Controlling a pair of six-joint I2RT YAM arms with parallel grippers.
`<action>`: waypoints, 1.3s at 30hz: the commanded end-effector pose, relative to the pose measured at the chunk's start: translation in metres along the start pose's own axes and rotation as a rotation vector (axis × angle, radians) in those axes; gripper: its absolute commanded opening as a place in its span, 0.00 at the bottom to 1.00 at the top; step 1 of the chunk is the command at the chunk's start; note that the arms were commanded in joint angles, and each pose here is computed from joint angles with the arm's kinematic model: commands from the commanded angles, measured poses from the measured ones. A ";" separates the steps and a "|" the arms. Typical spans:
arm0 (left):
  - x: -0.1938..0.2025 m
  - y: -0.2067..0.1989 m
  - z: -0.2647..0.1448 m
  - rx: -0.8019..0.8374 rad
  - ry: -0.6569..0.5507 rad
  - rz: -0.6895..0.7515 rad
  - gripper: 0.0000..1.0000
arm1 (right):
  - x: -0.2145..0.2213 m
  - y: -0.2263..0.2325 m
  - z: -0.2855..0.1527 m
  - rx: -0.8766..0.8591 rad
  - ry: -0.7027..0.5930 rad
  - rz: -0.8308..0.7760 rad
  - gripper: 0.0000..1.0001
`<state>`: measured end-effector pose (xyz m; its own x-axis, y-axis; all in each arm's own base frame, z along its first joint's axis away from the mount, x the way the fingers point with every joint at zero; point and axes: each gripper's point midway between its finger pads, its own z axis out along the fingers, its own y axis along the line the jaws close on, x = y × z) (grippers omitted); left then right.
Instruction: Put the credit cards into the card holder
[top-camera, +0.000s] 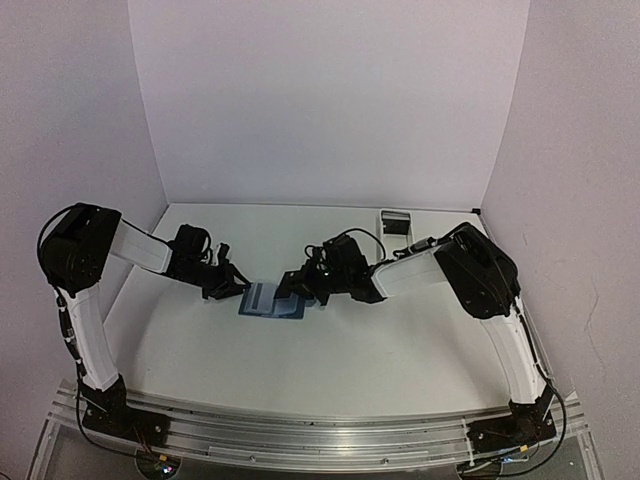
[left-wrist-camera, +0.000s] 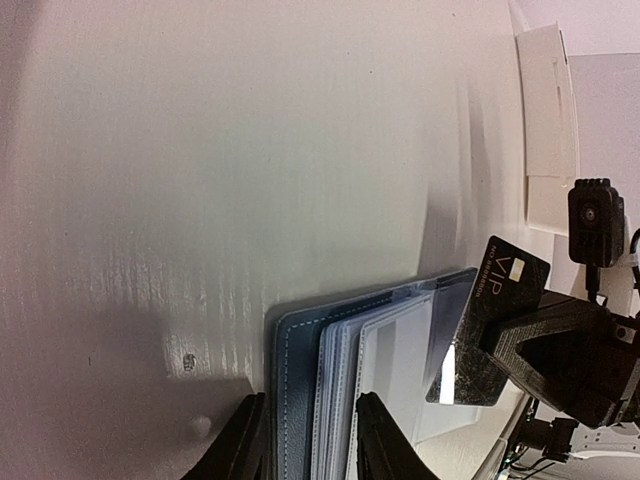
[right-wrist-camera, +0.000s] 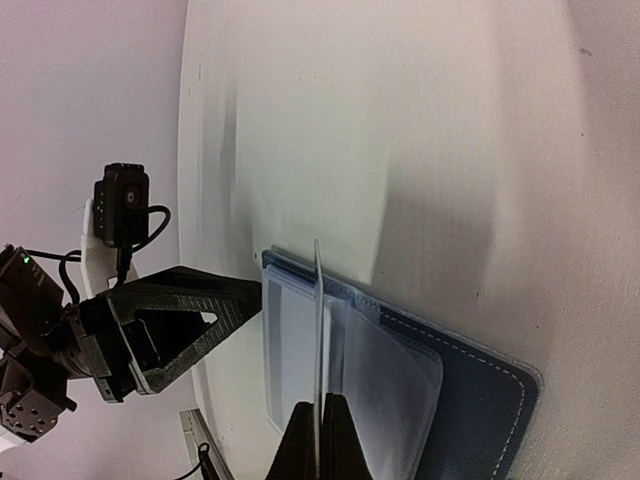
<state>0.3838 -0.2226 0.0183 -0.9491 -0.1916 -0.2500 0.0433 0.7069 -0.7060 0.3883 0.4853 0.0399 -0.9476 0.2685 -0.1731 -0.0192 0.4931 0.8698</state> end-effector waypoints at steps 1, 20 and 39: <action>0.063 0.075 0.011 -0.265 0.164 -0.155 0.31 | 0.006 -0.009 0.011 0.016 0.011 -0.016 0.00; 0.063 0.072 0.011 -0.249 0.167 -0.151 0.31 | -0.002 0.036 -0.012 -0.063 -0.005 -0.109 0.00; 0.090 0.081 0.020 -0.260 0.177 -0.185 0.29 | 0.001 0.027 -0.006 -0.109 -0.044 -0.065 0.00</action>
<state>0.3795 -0.2356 0.0163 -0.9408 -0.1975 -0.2755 0.0656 0.6914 -0.7195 0.3819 0.4834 0.0685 -0.9324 0.2609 -0.2499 -0.1141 0.4437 0.8889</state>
